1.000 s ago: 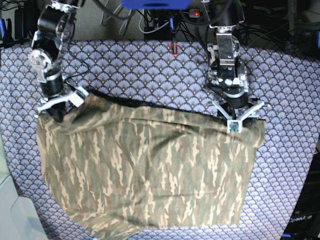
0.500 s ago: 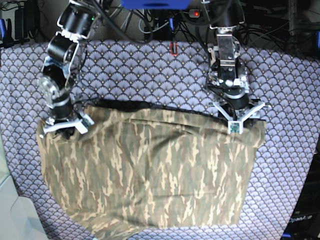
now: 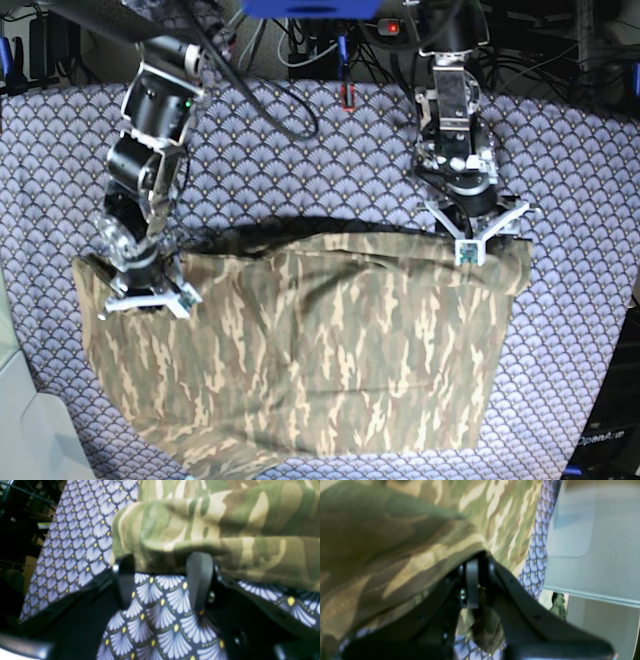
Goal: Fold the T-shirt properly
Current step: 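Pull the grasped edge away from the left gripper to spread the shirt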
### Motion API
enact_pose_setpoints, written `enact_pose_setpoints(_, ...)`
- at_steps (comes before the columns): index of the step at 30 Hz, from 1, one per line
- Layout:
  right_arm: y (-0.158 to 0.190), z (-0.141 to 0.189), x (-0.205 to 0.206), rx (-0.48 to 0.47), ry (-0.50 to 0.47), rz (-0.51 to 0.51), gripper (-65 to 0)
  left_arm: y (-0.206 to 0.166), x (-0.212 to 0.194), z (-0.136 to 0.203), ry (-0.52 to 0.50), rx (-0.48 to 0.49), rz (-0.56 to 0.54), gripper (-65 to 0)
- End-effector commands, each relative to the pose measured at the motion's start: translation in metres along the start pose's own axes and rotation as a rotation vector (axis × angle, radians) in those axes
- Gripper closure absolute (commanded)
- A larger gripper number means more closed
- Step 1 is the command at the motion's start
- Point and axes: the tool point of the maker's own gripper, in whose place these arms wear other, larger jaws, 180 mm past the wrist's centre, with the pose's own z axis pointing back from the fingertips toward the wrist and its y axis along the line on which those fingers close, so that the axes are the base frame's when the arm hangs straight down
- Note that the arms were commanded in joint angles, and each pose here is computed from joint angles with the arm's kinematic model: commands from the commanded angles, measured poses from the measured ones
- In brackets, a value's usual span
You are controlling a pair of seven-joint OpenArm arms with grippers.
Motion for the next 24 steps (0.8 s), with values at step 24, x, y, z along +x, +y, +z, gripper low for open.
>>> enact_pose_setpoints(24,-0.051,-0.052,0.007,-0.104,0.072,-0.027,-5.9,0.004,0.010,0.002,-0.039,0.021,0.003,-33.0)
